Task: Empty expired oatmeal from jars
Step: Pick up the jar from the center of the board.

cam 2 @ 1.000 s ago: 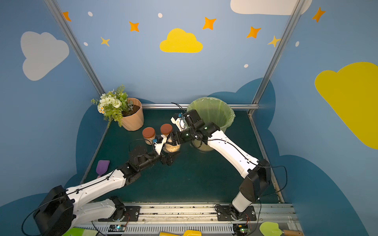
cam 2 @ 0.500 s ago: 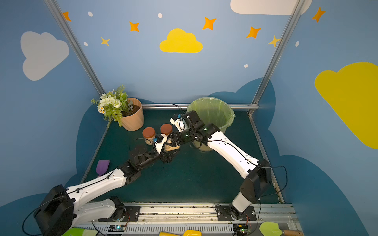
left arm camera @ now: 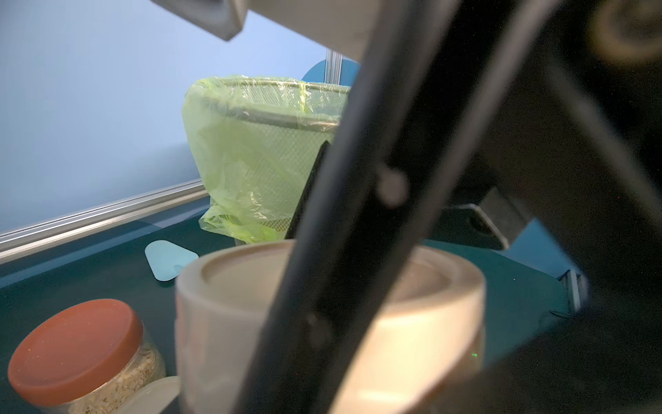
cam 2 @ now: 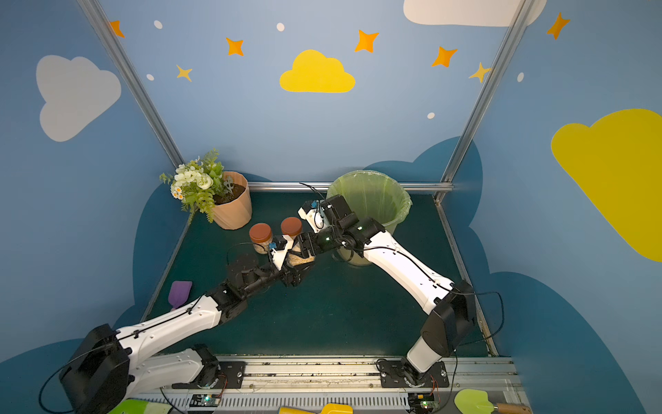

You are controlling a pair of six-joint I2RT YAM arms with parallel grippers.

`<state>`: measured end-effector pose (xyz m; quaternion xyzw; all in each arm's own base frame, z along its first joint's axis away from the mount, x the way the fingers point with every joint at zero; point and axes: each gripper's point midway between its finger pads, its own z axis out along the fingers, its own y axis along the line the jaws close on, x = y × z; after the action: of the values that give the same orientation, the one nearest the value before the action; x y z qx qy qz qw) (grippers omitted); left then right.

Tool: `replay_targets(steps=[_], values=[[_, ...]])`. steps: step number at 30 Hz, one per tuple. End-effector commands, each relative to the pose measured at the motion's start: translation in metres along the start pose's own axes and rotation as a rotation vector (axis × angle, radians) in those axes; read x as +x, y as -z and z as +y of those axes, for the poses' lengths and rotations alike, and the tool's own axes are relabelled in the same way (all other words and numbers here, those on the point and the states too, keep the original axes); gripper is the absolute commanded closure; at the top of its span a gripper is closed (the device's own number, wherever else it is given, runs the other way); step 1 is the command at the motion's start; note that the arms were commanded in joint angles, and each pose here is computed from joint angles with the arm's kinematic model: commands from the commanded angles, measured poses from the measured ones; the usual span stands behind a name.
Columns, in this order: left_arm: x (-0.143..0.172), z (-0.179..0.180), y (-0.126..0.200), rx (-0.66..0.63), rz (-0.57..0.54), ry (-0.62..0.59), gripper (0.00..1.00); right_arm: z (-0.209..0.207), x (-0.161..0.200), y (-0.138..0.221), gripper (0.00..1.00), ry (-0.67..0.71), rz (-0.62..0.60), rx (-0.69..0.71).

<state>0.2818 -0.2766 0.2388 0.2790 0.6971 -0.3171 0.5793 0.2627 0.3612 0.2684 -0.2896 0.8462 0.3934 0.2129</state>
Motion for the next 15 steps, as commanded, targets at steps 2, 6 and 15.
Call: replay_targets(steps=[2, 6, 15], values=[[-0.021, 0.006, 0.002, -0.047, -0.055, -0.064, 0.63, 0.027, -0.014, 0.020, 0.33, 0.048, -0.079, -0.078], [-0.032, 0.004, 0.001, -0.040, -0.081, -0.101, 0.72, 0.029, -0.012, 0.021, 0.17, 0.043, -0.076, -0.094], [-0.048, 0.002, -0.004, -0.025, -0.131, -0.125, 0.83, 0.024, -0.002, 0.022, 0.03, 0.037, -0.074, -0.063]])
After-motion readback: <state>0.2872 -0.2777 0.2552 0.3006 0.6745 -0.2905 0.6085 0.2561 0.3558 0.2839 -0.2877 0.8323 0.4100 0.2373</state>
